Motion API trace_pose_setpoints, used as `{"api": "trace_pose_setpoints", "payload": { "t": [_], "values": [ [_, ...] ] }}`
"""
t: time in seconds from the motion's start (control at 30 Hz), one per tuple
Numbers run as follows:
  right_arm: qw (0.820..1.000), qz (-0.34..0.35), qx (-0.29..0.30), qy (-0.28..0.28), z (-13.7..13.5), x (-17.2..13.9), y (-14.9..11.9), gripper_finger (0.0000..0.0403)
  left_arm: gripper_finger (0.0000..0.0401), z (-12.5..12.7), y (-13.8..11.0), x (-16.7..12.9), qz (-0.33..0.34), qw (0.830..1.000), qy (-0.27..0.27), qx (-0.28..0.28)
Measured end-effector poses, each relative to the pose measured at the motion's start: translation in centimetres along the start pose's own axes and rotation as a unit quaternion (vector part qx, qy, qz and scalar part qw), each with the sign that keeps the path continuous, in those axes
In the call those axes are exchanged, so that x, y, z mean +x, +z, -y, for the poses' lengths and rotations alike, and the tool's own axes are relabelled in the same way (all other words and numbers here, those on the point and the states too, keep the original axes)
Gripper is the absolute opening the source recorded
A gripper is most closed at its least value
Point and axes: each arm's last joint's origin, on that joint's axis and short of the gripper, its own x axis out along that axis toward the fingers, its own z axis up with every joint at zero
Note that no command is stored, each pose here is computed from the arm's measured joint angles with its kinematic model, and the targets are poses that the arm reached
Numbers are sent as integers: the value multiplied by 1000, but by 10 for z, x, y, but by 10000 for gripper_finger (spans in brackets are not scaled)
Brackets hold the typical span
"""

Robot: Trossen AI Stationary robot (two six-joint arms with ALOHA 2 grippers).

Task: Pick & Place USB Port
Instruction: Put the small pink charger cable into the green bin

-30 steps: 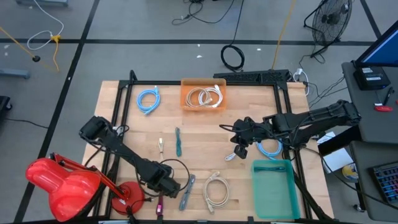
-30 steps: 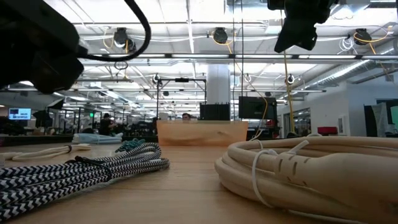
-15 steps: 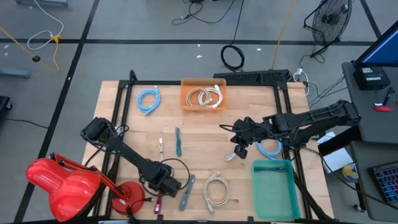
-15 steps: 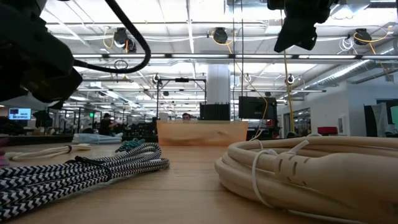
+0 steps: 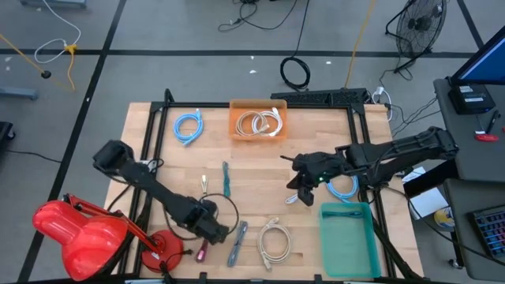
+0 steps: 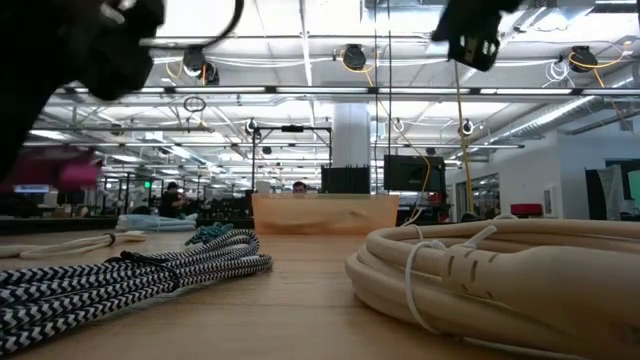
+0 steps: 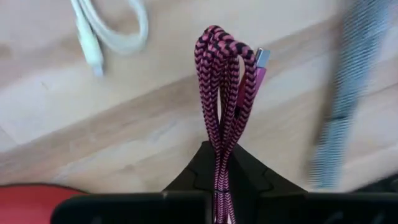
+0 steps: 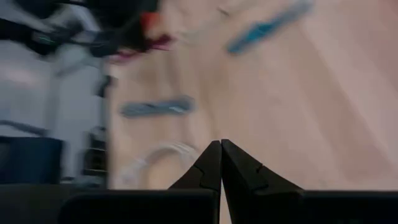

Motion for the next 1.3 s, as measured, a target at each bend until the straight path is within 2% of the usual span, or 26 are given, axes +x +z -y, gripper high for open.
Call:
{"api": "trace_pose_setpoints", "payload": {
  "t": [0.07,0.13,0.27,0.4,0.53,0.67,0.77,0.87,0.97,1.13,1.3],
  "values": [
    [999,19,-4,36,-5,-4,5,0,17,-1,5,-23,53,997,-49,-6],
    [996,47,-9,75,-11,-8,11,0,17,-3,10,-46,118,988,-101,-15],
    [983,110,-7,144,-19,-21,24,0,17,-12,22,-88,245,952,-183,-26],
    [962,174,9,211,-25,-38,38,3,17,-18,38,-118,335,916,-219,-7],
    [941,226,28,249,-27,-51,49,21,17,-11,60,-138,383,889,-247,44],
    [934,241,51,260,-24,-55,55,56,17,9,81,-159,441,836,-313,94],
    [934,231,62,264,-22,-54,55,88,17,17,94,-176,481,793,-359,105],
    [934,233,60,262,-22,-55,55,121,17,21,103,-186,498,767,-386,118],
    [938,242,48,243,-20,-54,55,149,17,23,107,-192,490,756,-415,131],
    [950,232,60,202,-11,-47,55,184,17,29,106,-198,468,753,-437,154],
    [950,234,63,196,-7,-44,58,208,17,37,100,-213,471,737,-455,168]
  ]
}}
